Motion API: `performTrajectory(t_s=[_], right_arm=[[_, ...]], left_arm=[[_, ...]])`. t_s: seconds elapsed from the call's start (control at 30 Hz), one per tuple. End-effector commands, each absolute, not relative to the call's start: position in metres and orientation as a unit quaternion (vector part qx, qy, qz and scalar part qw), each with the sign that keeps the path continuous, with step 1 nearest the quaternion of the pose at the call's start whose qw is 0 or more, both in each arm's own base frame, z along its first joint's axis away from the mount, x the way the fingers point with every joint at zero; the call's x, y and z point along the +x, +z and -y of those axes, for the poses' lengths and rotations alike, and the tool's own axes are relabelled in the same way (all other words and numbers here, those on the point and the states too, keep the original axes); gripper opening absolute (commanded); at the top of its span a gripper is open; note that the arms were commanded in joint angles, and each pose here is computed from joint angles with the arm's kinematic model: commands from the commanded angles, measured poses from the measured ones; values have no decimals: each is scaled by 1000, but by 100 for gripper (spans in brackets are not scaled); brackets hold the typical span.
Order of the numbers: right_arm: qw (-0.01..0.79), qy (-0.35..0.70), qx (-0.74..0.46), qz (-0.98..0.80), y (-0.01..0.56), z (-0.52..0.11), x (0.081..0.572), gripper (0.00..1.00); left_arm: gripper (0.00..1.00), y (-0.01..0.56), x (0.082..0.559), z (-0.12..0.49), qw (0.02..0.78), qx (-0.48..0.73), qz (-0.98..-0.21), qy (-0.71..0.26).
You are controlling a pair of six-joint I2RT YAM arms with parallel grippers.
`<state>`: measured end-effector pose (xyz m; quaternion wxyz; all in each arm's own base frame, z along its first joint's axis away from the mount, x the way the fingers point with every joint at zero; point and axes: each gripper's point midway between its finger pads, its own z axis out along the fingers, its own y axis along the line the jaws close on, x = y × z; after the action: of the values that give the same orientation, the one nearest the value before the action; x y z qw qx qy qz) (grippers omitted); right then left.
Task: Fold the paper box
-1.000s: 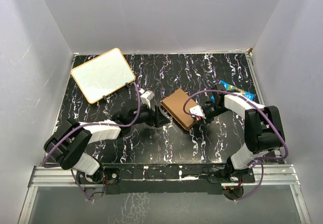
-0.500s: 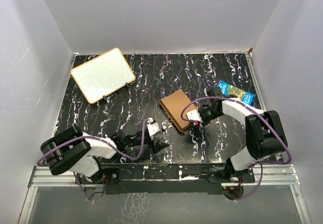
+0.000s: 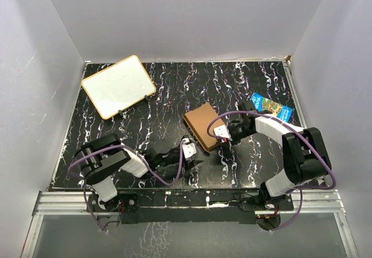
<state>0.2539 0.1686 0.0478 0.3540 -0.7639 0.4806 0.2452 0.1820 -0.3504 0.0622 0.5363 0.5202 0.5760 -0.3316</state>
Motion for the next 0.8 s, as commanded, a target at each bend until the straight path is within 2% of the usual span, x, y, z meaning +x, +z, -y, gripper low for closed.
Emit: performTrajectory(t_s=[0.0,0.07,0.23,0.77], right_arm=[[339,273,-757,-488,37,-172,237,31],[338,274,-757,-488,36,-172,237,31],[337,276,-756,-489,35,-172,236,31],[333,280,-756,-489,33,-173,235,31]], left_arm=[[67,89,192,374,578,531,-522,-335],[65,84,192,379,568,545,-520,-332],[53,67,193,386,535,574,-528,-325],[47,52,196,388,520,587,-535,-314]])
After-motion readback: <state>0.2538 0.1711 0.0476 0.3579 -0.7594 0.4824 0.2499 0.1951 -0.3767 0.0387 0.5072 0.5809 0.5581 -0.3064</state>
